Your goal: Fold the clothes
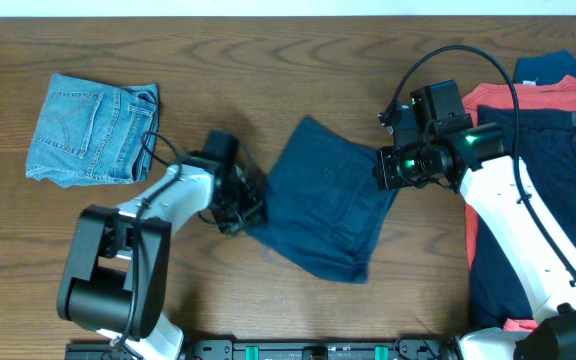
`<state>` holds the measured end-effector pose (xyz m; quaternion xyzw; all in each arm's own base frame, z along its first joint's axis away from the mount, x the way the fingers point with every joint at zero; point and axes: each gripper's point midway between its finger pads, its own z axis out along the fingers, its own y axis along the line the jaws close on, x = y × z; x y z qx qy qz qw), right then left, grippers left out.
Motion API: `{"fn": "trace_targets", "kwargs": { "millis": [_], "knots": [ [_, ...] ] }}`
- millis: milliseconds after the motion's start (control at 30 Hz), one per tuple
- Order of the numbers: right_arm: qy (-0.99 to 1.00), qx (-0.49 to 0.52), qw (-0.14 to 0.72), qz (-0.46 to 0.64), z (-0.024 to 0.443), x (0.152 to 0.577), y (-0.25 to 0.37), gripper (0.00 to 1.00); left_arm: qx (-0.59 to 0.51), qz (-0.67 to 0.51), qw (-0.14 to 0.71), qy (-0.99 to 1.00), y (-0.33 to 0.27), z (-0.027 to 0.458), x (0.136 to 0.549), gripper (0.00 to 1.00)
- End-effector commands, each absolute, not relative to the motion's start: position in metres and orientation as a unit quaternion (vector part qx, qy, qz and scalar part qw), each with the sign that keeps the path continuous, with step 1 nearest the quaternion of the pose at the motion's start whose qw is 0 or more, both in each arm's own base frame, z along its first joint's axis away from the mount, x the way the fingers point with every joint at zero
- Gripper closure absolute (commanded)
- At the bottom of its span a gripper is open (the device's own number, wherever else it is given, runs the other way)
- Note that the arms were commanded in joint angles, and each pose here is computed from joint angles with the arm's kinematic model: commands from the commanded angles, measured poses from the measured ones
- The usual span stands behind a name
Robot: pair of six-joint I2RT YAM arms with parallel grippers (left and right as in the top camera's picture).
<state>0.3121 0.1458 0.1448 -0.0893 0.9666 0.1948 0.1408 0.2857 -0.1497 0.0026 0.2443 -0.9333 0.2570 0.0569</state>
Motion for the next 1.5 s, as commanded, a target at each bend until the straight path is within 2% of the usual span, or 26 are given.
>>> {"fn": "trace_targets", "kwargs": {
  "millis": [0,100,200,400,533,633,733,933,1067,1233,1367,1467],
  "knots": [
    [0.964,-0.082,0.156,0.196,0.151,0.32,0.144,0.99,0.232,0.192,-0.032,-0.953,-0.101,-0.018,0.323,0.94],
    [0.96,-0.085,0.175,0.2,0.154,0.328,0.147,0.99,0.19,0.193,-0.099,-0.958,-0.09,-0.001,0.359,0.94],
    [0.955,-0.088,0.201,0.198,0.155,0.342,0.149,0.99,0.161,0.208,-0.127,-0.956,-0.096,0.024,0.383,0.93],
    [0.955,-0.088,0.201,0.198,0.135,0.36,0.154,0.99,0.135,0.208,-0.129,-0.96,-0.098,0.081,0.393,0.83],
    [0.967,-0.081,0.153,0.188,0.095,0.362,0.154,0.99,0.129,0.205,-0.123,-0.962,-0.096,0.117,0.379,0.67],
    [0.981,-0.056,0.106,0.155,0.055,0.361,0.145,0.99,0.132,0.202,-0.11,-0.964,-0.094,0.134,0.357,0.47],
    [0.986,-0.036,0.073,0.142,0.024,0.36,0.142,0.99,0.137,0.194,-0.081,-0.968,-0.092,0.139,0.334,0.38],
    [0.989,-0.034,0.046,0.136,0.001,0.355,0.141,0.99,0.16,0.175,-0.004,-0.972,-0.088,0.121,0.297,0.27],
    [0.989,-0.033,0.046,0.133,0.0,0.355,0.14,0.99,0.213,0.165,0.035,-0.962,-0.086,0.089,0.277,0.2],
    [0.99,-0.033,0.046,0.132,0.0,0.355,0.14,0.99,0.259,0.217,0.04,-0.94,-0.101,0.049,0.272,0.07],
    [0.99,-0.033,0.046,0.132,0.0,0.355,0.14,0.99,0.283,0.266,0.028,-0.921,-0.114,0.023,0.272,0.02],
    [0.99,-0.033,0.046,0.132,0.0,0.355,0.14,0.99,0.293,0.298,0.026,-0.908,-0.122,0.013,0.271,0.02]
  ]
}}
